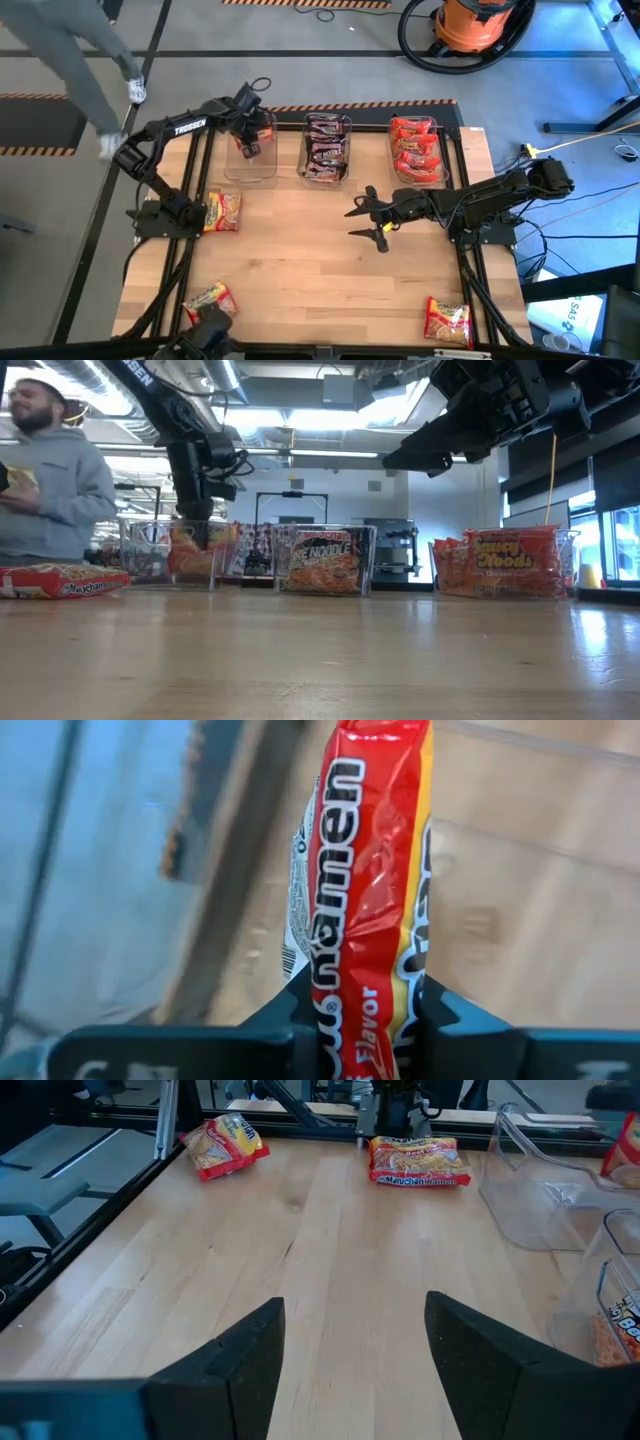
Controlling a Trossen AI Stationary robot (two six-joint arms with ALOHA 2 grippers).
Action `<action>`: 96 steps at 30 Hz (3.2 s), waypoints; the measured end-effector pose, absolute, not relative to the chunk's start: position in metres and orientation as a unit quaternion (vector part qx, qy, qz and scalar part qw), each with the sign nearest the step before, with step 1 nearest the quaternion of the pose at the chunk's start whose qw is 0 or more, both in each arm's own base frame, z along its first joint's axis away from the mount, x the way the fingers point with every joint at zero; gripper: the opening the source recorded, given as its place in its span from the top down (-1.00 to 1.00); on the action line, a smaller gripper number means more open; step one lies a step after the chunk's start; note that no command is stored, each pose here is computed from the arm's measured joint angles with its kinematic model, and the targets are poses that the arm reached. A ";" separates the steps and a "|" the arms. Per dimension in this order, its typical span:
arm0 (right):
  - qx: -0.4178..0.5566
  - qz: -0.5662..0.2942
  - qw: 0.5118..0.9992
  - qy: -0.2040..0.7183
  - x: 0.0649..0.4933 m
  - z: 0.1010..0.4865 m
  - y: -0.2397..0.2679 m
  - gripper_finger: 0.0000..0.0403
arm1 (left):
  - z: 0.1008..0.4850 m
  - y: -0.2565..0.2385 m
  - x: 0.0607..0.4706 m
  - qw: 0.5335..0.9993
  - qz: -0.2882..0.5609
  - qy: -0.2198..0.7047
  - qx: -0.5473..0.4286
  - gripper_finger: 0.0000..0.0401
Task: Sort Maruchan noodles
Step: Put the red noodle pack into the left transparent bin
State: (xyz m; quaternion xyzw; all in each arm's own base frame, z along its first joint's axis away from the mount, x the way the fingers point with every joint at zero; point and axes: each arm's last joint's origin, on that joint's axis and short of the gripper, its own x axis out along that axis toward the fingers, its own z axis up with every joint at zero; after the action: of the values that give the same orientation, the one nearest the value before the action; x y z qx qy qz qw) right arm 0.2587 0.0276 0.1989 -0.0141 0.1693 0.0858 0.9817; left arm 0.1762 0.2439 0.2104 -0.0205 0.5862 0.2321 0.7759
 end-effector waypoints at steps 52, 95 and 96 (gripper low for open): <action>-0.018 0.086 0.983 0.159 0.259 0.201 0.028 -0.10 | 0.242 0.262 0.168 0.797 0.342 0.497 -0.025 0.32; 0.067 0.063 0.982 0.164 0.259 0.201 0.027 -0.10 | 0.166 0.012 0.148 0.601 0.407 0.650 -0.223 0.32; 0.071 0.063 0.982 0.165 0.259 0.201 0.027 -0.10 | 0.162 0.012 0.148 0.604 0.398 0.653 -0.223 0.32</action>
State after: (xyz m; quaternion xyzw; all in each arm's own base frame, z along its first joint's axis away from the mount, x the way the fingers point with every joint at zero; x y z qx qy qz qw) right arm 0.2594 0.0273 0.2010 0.0713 0.1647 0.0635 0.9817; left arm 0.1480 0.0121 0.1621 -0.2231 0.6533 0.3984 0.6039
